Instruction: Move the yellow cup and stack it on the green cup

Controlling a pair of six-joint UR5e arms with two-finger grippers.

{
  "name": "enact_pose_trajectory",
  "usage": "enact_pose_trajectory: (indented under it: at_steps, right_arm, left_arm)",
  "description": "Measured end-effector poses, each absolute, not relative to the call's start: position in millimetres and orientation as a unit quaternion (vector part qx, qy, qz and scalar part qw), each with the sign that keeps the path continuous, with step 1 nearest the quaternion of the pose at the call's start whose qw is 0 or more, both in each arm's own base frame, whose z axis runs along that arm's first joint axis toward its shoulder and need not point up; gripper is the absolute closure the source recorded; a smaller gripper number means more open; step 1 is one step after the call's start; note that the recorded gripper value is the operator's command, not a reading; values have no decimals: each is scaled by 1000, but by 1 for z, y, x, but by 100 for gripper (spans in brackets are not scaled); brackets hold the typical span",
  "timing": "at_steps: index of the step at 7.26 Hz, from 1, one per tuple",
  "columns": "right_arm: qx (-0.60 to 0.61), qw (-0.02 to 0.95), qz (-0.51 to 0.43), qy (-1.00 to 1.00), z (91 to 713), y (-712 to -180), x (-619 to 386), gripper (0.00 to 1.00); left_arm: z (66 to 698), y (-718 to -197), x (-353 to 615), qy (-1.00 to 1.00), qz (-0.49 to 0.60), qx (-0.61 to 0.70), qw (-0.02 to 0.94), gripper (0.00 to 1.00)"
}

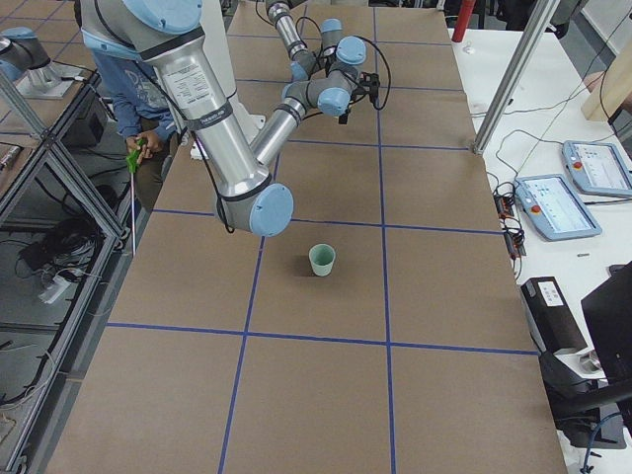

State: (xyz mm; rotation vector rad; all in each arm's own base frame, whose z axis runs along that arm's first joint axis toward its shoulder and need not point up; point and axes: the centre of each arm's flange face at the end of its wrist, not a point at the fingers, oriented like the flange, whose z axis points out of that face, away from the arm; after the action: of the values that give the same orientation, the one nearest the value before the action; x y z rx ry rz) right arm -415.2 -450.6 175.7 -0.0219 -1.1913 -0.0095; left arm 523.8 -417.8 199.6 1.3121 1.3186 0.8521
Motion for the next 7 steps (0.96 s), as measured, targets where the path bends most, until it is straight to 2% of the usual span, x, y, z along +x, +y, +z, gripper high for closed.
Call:
enact_pose_trajectory:
  at_steps: [1, 3, 4, 5, 6, 7]
  right_arm:
    - [-15, 828, -3, -560, 177, -449, -418, 33]
    - [-21, 827, -3, -561, 176, -446, -422, 42]
    - [-22, 827, -2, -562, 174, -446, -422, 57]
    - [-24, 826, -1, -564, 172, -445, -423, 76]
    - [-25, 824, 0, -566, 169, -444, -423, 100]
    - [-26, 821, 2, -570, 165, -442, -423, 100]
  left_arm:
    - [199, -417, 524, 551, 355, 549, 518, 100]
    - [197, -416, 523, 553, 355, 551, 515, 100]
    - [197, -415, 523, 554, 355, 552, 513, 100]
    - [197, -414, 524, 554, 355, 552, 512, 100]
    - [196, -413, 524, 555, 355, 552, 511, 100]
    - [195, -412, 525, 556, 355, 552, 510, 100]
